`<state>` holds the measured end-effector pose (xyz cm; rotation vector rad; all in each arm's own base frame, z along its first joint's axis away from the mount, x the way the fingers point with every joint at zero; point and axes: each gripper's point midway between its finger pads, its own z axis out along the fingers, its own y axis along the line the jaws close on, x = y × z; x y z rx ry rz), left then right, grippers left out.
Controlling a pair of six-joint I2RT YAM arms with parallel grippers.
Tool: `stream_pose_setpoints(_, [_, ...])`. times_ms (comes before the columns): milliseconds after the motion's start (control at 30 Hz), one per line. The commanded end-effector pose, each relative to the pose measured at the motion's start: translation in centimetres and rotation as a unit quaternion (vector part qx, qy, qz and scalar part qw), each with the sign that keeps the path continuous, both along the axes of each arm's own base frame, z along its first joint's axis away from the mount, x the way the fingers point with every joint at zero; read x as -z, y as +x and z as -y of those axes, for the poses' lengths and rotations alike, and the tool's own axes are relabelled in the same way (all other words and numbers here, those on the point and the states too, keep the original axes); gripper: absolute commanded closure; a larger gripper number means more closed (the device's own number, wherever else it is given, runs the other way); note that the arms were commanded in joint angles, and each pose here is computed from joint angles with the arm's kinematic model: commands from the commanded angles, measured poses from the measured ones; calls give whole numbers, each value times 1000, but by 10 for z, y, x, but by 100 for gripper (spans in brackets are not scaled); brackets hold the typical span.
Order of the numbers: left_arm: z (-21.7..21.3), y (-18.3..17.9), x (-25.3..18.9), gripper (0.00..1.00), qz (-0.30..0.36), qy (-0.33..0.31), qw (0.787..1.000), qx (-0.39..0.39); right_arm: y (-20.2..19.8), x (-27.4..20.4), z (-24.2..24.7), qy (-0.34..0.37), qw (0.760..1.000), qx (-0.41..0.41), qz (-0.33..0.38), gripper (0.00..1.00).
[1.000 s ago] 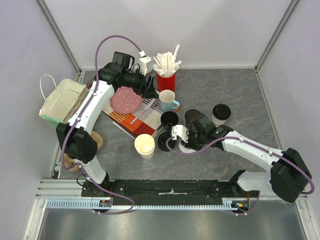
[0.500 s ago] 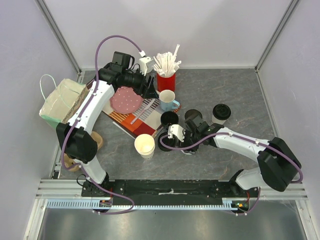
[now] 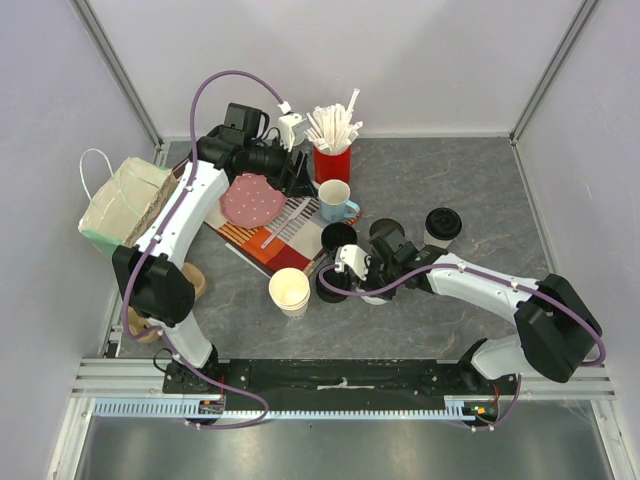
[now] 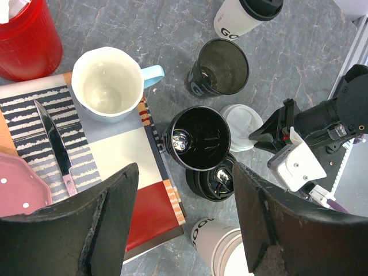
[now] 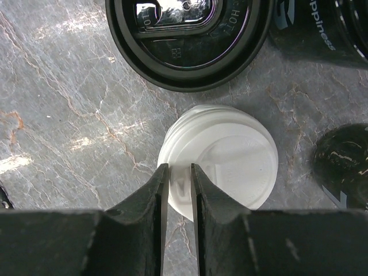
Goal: Pack the takeout coffee
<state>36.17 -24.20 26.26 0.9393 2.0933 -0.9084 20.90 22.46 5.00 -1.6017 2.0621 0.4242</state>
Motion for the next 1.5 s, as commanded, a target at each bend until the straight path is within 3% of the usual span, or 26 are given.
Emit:
stream_pose_setpoints(0, [0,-5,-20,27,32,-15,999,18,6,-24,-14,33,999,-1,18,74])
stream_pose_setpoints(400, [0,-6,-22,27,34,-17,999,20,5,-34,-12,32,999,6,12,89])
stream_pose_setpoints(567, [0,-6,-23,27,36,-17,999,21,5,-38,-11,29,999,7,14,100])
stream_pose_setpoints(1067, [1,-7,-23,27,36,-19,999,23,11,-48,-9,29,999,27,23,100])
stream_pose_setpoints(1467, [1,-7,-23,27,35,-19,999,25,14,-99,-16,77,995,32,54,100])
